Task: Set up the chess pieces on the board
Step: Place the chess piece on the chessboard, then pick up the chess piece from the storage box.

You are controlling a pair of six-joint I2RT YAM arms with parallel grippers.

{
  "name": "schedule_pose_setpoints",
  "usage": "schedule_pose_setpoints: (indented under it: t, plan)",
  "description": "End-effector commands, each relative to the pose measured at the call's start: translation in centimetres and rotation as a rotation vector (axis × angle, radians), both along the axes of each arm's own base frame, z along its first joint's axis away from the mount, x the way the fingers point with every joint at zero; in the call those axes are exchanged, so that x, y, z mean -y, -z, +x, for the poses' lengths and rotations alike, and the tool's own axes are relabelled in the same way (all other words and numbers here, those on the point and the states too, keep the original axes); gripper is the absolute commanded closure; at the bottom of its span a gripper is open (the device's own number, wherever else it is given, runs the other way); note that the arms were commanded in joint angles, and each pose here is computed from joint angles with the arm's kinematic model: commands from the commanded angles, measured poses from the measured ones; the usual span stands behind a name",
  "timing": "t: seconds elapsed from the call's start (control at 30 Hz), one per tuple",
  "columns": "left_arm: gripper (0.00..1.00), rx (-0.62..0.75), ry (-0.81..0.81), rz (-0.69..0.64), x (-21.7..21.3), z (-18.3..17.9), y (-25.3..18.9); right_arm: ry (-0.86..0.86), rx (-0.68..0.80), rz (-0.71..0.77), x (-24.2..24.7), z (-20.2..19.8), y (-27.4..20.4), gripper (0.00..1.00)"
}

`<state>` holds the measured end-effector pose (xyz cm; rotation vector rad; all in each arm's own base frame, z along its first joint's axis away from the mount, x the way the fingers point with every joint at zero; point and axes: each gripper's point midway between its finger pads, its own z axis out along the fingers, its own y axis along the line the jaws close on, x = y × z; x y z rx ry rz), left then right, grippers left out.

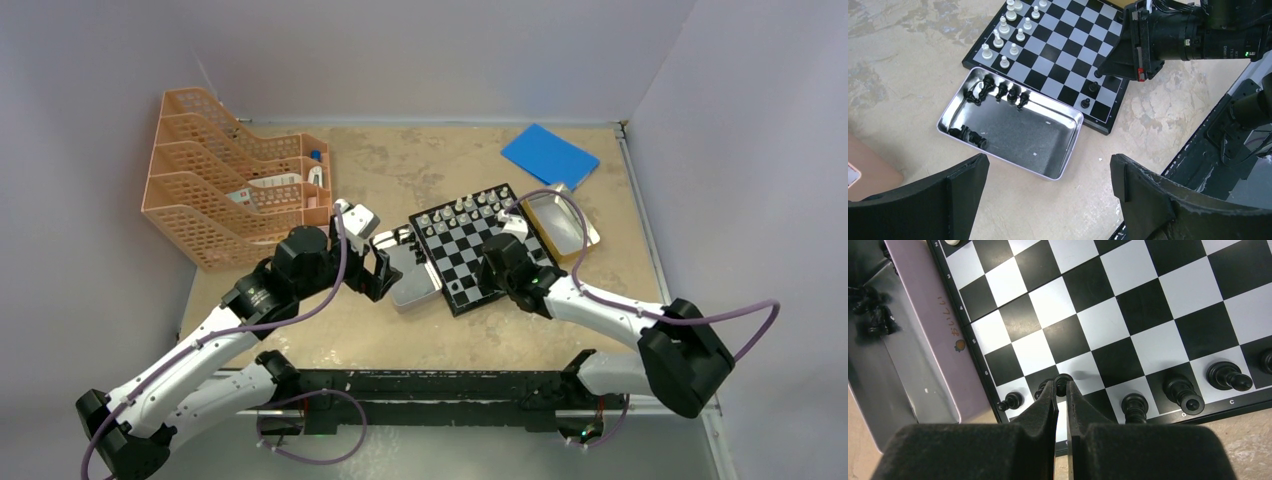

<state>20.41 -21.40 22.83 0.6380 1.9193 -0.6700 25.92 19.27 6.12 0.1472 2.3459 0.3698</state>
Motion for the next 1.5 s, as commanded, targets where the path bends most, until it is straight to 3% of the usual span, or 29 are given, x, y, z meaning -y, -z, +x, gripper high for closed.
schedule_pose_setpoints:
  t: [0.0, 0.6, 0.83, 1.1, 1.47]
  plan:
    - [0.08, 0.035, -0.027, -0.014, -0.2, 0.6, -0.8, 0.039, 0.008, -0.027, 0.6, 0.1, 0.5, 0.97]
    - [0.08, 0.021, -0.049, -0.024, -0.3, 0.7, -0.8, 0.053, 0.006, -0.048, 0.4, 0.7, 0.6, 0.92]
    - [0.09, -0.014, -0.097, -0.014, -0.7, 1.1, -0.1, 0.04, 0.02, -0.022, -0.1, 0.8, -1.0, 0.82]
    - [0.21, -0.145, -0.164, -0.014, 0.0, 1.8, 0.6, 0.035, 0.081, 0.008, -0.4, 1.5, -4.9, 0.73]
    - [0.39, -0.197, -0.206, 0.1, 1.9, 6.8, 2.9, -0.019, 0.236, 0.107, 0.1, 0.5, -12.3, 0.69]
